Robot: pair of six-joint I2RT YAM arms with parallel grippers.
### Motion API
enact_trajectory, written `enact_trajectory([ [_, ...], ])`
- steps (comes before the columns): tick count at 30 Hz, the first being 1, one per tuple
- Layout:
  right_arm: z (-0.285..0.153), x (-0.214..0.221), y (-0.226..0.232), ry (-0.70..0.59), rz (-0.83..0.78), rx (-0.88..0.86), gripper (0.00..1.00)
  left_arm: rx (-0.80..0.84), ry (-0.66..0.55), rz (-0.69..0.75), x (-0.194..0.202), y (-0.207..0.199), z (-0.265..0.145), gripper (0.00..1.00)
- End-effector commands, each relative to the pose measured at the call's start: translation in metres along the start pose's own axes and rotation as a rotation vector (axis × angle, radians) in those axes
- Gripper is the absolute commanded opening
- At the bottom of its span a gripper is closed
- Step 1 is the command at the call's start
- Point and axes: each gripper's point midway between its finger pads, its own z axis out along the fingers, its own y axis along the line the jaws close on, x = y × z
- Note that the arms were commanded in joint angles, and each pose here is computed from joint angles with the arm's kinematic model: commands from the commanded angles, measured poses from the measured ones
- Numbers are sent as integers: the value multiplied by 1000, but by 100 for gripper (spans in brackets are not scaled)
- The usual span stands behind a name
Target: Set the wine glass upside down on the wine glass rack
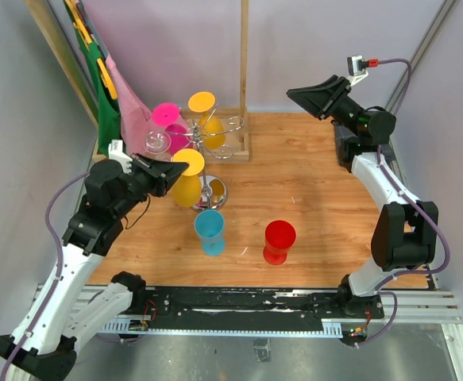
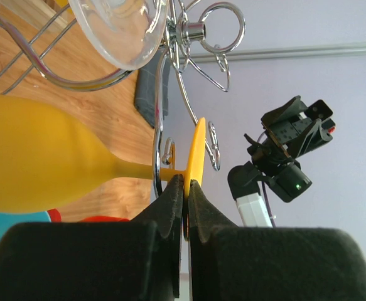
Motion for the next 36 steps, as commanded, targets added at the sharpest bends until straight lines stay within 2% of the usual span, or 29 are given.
enact_trajectory([
  [1, -3, -5, 5, -14, -35, -22, 49, 18, 58, 26, 11, 2, 8, 0],
  [8, -4, -5, 5, -15, -35, -22, 49, -5, 64, 52, 11, 6, 11, 1],
  [12, -4, -5, 4, -16, -34, -22, 49, -7, 63, 56, 12, 7, 5, 6],
  [15, -4, -5, 3, -18, -34, -22, 49, -8, 63, 62, 12, 6, -2, 13],
  [19, -4, -4, 2, -19, -28, -23, 49, -15, 72, 68, 13, 5, -7, 16],
  [24, -4, -5, 2, -22, -24, -27, 49, -21, 102, 65, 19, 7, -10, 27],
  [36, -4, -3, 2, -21, -21, -25, 49, -91, 122, 99, 24, 26, -31, 36],
])
